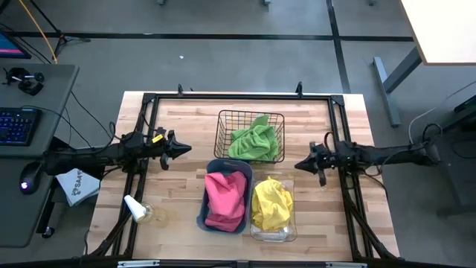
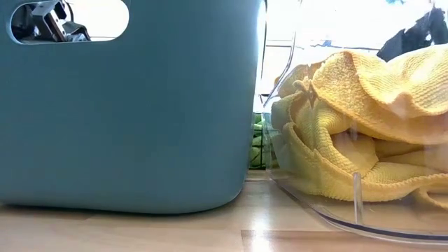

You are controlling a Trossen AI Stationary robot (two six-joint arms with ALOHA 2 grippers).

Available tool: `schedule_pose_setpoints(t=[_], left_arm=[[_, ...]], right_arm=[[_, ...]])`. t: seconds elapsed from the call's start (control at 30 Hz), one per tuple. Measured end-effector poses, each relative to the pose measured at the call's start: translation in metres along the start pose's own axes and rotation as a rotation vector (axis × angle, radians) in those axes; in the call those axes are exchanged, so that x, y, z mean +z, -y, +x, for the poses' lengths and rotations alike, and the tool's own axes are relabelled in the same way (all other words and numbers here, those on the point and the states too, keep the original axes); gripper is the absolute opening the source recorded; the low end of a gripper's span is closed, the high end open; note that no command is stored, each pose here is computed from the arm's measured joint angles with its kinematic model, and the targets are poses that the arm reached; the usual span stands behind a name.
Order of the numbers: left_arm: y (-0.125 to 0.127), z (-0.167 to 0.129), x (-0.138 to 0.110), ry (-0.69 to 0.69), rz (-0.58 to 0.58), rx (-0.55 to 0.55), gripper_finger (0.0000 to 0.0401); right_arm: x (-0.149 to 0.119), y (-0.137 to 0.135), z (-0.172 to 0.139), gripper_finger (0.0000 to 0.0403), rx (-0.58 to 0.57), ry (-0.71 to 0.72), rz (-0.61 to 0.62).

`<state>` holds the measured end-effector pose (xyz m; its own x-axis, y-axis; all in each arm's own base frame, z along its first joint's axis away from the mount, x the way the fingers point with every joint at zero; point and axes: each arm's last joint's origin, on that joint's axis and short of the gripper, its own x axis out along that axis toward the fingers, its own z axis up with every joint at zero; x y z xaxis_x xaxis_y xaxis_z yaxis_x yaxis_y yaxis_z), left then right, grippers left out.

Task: Sort microfiber towel by color & place in baskets
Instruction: Return to Home Position

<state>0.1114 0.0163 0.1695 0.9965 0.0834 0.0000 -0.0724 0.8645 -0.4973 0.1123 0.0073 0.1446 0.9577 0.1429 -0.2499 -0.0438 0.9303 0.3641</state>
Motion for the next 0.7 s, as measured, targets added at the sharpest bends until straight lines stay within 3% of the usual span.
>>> schedule_pose_setpoints(t=[0.37,0.7], left_arm=[[0.008,-0.016,0.015,0.187,0.019,-0.085,0.0],[0.012,-0.019,0.019,0.234,0.022,-0.116,0.0]], right_arm=[[0.025,-0.009,-0.024,0.0,0.101,0.347,-0.037],[0.025,-0.008,-0.024,0.0,0.095,0.342,-0.037]])
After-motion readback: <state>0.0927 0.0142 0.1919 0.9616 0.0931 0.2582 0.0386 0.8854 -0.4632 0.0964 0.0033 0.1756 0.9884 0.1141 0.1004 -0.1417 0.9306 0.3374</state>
